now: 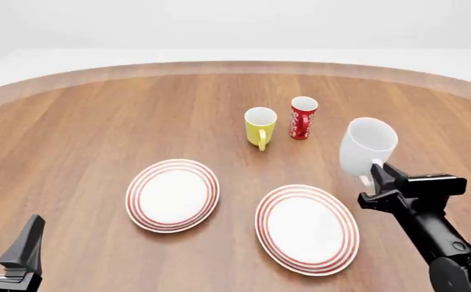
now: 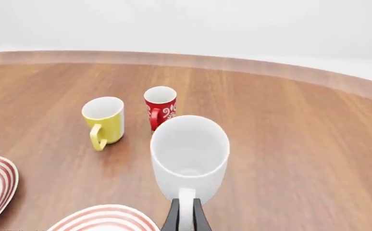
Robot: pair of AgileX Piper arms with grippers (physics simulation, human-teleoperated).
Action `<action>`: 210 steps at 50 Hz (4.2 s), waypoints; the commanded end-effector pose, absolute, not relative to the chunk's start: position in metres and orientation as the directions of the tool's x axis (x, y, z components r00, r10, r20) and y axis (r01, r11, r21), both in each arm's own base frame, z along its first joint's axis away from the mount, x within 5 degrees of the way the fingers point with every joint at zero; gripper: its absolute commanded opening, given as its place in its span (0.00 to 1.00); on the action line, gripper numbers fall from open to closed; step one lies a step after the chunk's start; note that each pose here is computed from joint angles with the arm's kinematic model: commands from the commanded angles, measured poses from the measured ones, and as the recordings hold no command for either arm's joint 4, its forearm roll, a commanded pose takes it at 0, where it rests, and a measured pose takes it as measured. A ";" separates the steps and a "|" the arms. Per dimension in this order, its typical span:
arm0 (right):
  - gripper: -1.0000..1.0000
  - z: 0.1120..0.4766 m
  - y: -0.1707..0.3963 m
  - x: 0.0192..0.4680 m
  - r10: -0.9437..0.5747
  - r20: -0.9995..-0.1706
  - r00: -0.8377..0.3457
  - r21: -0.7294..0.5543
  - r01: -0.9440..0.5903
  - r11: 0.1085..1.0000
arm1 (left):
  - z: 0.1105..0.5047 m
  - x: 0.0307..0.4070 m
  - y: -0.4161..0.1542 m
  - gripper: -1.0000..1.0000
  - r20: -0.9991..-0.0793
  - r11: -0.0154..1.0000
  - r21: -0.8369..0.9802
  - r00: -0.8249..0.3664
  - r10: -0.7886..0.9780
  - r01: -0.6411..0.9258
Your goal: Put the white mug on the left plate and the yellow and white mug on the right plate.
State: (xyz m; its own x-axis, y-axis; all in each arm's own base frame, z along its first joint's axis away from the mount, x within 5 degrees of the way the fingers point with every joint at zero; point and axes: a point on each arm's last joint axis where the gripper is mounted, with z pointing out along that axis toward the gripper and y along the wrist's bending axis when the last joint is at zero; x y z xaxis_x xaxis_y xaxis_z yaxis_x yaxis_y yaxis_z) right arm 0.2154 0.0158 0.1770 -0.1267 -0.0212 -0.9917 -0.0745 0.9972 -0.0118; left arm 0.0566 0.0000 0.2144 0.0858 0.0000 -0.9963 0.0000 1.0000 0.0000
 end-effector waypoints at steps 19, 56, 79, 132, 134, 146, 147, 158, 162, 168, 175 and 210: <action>0.00 0.225 0.042 0.184 -0.025 -0.999 -0.035 -0.017 -0.223 0.975 | 0.214 0.057 0.000 1.00 -0.996 1.000 0.000 0.086 0.000 0.000; 0.00 0.266 0.102 0.193 -0.031 -0.999 0.037 -0.045 -0.465 0.884 | 0.214 0.057 0.000 1.00 -0.996 1.000 0.000 0.086 0.000 0.000; 0.00 0.261 0.145 0.221 -0.027 -0.998 0.050 -0.050 -0.548 0.835 | 0.214 0.057 0.000 1.00 -0.996 1.000 0.000 0.086 0.000 0.000; 0.00 0.206 0.239 0.249 -0.095 -0.995 -0.023 -0.052 -0.695 0.717 | 0.214 0.057 0.000 1.00 -0.996 1.000 0.000 0.086 0.000 0.000; 0.00 0.205 0.241 0.249 -0.098 -0.995 -0.026 -0.052 -0.698 0.714 | 0.214 0.057 0.000 1.00 -0.996 1.000 0.000 0.086 0.000 0.000; 0.00 0.196 0.256 0.246 -0.110 -0.993 -0.037 -0.049 -0.724 0.688 | 0.214 0.057 0.000 1.00 -0.996 1.000 0.000 0.086 0.000 0.000; 0.00 0.196 0.256 0.246 -0.109 -0.993 -0.039 -0.047 -0.724 0.688 | 0.214 0.057 0.000 1.00 -0.996 1.000 0.000 0.086 0.000 0.000; 0.00 0.184 0.269 0.246 -0.121 -0.991 -0.059 -0.038 -0.740 0.671 | 0.214 0.057 0.000 1.00 -0.996 1.000 0.000 0.086 0.000 0.000; 0.00 0.179 0.271 0.248 -0.129 -0.989 -0.066 -0.038 -0.741 0.671 | 0.214 0.057 0.000 1.00 -0.996 1.000 0.000 0.086 0.000 0.000; 0.00 0.173 0.277 0.251 -0.137 -0.988 -0.076 -0.035 -0.745 0.667 | 0.214 0.057 0.000 1.00 -0.996 1.000 0.000 0.086 0.000 0.000; 0.00 0.162 0.283 0.254 -0.148 -0.985 -0.086 -0.035 -0.748 0.663 | 0.214 0.057 0.000 1.00 -0.996 1.000 0.000 0.086 0.000 0.000; 0.00 0.138 0.291 0.260 -0.187 -0.974 -0.126 -0.030 -0.749 0.661 | 0.214 0.057 0.000 1.00 -0.996 1.000 0.000 0.086 0.000 0.000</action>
